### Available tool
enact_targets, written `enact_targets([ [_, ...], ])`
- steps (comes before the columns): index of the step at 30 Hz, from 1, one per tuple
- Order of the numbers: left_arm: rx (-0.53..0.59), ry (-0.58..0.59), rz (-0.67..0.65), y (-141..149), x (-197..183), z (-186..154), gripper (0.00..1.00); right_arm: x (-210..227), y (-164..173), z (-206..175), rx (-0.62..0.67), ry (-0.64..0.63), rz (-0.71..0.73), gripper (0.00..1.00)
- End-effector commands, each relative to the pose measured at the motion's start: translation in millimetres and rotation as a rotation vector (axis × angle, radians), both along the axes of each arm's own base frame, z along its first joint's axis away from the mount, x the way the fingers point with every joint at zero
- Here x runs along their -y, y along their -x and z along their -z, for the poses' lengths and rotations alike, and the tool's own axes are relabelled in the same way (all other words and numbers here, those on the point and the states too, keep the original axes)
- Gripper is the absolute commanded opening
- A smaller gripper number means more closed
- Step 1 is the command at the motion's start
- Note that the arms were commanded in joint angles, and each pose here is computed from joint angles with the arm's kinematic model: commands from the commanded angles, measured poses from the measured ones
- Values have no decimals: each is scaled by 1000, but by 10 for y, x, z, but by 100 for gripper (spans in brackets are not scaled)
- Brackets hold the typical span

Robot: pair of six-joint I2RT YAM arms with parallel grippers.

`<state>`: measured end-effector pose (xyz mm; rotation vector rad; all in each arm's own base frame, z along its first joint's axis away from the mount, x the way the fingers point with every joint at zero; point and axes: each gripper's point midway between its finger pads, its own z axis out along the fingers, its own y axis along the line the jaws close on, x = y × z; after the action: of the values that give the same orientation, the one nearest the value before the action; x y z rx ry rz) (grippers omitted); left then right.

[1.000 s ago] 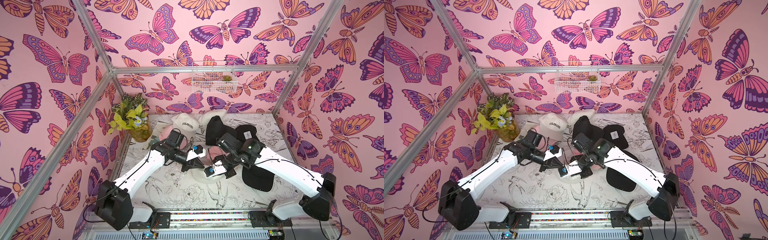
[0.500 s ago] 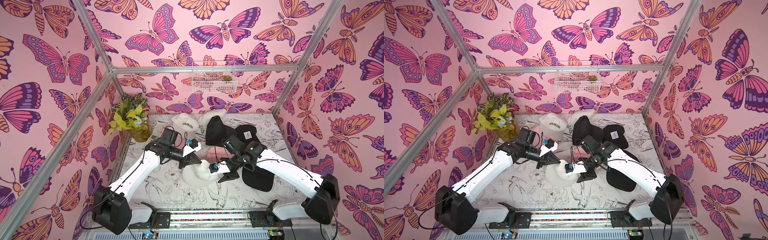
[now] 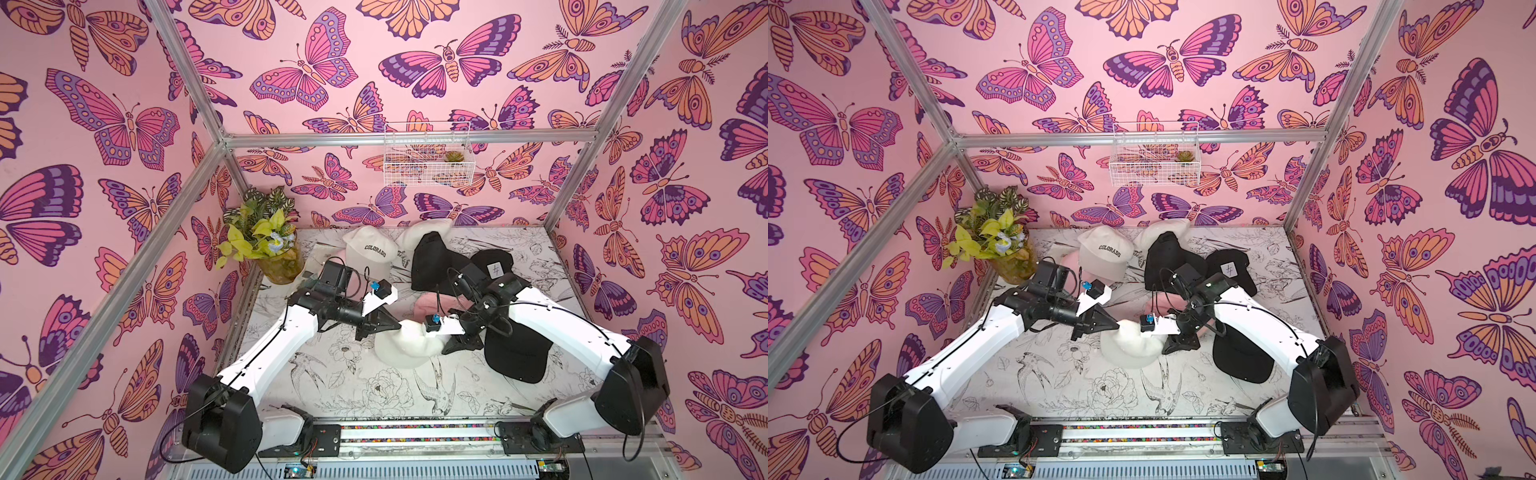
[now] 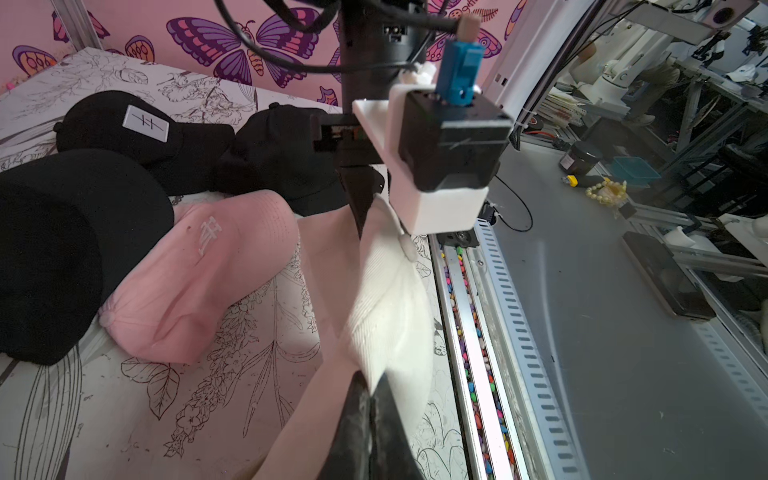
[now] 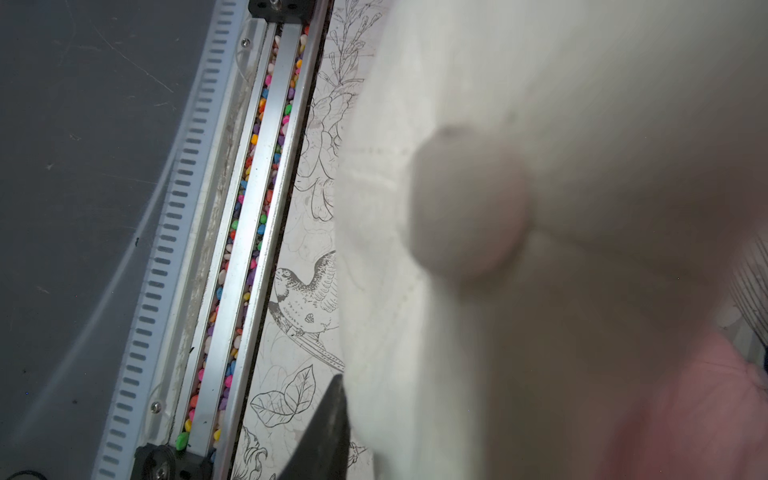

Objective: Stack the baseball caps by color
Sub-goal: Place the baseball cap at the center of the board.

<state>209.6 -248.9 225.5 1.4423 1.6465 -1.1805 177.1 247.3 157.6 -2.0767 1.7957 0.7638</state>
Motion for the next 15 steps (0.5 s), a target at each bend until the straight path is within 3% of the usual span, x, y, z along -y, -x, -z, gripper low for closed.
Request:
enact_targets([
  [1,-6,-10,-42,-61,-15,58,0,-2,20,-91,-27,-3,-13,16],
  [3,-16,-34,-99,-164,-21,125,0,-71,26,-123,-60,-32,-20,9],
  [6,-67,-42,-214,-332,-27,249,0,-214,30,-118,-160,-72,-21,7],
  [15,-261,-116,-579,-719,-267,733,0,-567,-255,130,-318,3,75,15],
])
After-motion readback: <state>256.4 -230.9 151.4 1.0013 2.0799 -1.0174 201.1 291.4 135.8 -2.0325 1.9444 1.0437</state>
